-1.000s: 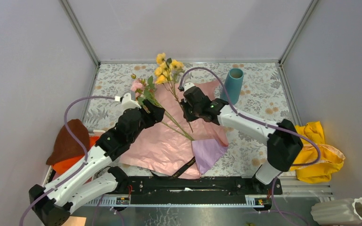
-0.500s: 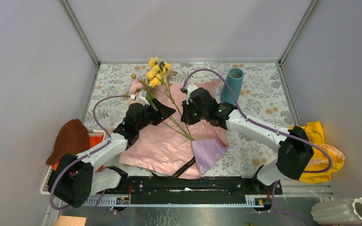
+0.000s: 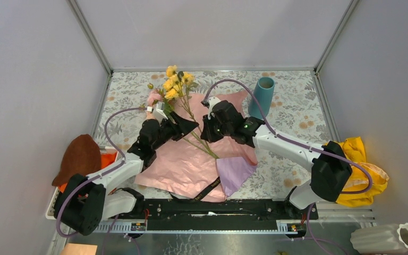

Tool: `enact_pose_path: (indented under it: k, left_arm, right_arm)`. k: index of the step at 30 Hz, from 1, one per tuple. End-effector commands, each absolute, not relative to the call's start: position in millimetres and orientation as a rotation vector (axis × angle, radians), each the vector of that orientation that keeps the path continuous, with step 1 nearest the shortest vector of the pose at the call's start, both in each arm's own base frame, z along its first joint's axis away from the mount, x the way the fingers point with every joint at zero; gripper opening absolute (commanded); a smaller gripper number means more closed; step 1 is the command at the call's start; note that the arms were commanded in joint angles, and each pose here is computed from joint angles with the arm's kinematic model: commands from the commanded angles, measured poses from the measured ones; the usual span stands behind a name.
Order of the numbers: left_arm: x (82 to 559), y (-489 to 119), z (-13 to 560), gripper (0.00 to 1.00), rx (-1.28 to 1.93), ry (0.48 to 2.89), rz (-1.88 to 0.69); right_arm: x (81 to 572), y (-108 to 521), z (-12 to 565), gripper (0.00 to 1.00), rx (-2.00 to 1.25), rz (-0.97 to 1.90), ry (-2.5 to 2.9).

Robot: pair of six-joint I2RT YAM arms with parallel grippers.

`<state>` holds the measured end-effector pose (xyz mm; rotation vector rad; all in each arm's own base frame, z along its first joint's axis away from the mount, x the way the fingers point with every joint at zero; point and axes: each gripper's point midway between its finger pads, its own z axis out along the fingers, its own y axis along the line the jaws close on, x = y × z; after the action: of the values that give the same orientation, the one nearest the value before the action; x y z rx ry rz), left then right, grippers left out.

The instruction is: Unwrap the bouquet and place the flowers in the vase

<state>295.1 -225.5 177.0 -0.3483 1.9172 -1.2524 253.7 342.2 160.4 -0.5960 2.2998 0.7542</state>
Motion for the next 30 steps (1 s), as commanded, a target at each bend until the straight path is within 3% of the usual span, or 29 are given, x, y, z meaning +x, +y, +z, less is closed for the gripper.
enact_pose_path:
  k: [1,13,15,25,27,30]
  left_arm:
    - [303,-233,186,0.61,-0.299,1.873,-1.294]
    - [304,-234,169,0.0,-0.269,1.93,-1.255]
    - [303,-234,168,0.0,-0.251,1.936,-1.244]
    - [290,-229,159,0.0,-0.144,1.96,-1.185]
    - [285,-230,161,0.0,-0.106,1.954,-1.192]
    - [277,-234,167,0.0,-0.043,1.94,-1.222]
  right_arm:
    - [242,370,170,0.0,-0.644,0.857,2.252]
    - [232,373,160,0.0,-0.635,0.87,2.27]
    - [232,371,159,0.03,-0.635,0.86,2.277]
    - [251,334,229,0.65,-0.55,0.675,2.128]
    - [256,329,248,0.72,-0.514,0.665,2.08]
    - [266,329,261,0.73,-0.49,0.628,2.055]
